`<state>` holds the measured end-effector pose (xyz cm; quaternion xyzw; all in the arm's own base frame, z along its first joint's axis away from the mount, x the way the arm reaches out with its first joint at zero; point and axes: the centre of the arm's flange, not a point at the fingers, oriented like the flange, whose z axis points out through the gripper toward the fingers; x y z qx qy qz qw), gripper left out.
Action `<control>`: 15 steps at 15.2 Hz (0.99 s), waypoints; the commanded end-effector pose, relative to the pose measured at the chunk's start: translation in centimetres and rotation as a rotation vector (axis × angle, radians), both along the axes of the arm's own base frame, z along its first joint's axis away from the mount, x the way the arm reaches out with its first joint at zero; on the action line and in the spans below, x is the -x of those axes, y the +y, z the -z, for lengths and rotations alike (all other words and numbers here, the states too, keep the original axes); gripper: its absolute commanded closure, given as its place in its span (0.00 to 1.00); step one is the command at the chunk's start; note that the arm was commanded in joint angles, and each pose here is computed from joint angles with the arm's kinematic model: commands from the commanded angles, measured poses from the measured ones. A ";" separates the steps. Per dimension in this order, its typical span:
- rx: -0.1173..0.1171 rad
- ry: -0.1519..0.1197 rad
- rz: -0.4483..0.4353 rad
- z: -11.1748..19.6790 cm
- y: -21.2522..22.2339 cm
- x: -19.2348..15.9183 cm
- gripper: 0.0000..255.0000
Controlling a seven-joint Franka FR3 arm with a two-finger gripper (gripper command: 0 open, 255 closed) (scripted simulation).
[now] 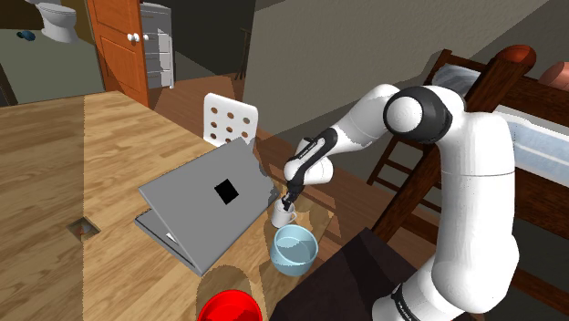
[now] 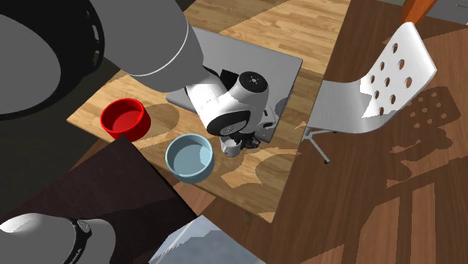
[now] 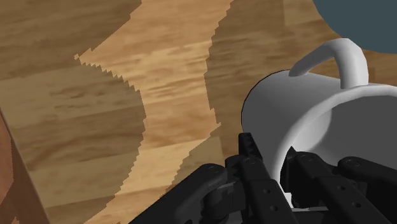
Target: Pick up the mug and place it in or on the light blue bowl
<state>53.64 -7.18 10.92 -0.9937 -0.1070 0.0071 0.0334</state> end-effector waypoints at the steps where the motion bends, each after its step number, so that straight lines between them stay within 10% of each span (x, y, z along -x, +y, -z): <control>1: 0.000 0.000 0.000 0.0 0.0 0.0 1.00; 15: 0.000 0.000 0.000 -5.8 0.0 0.0 1.00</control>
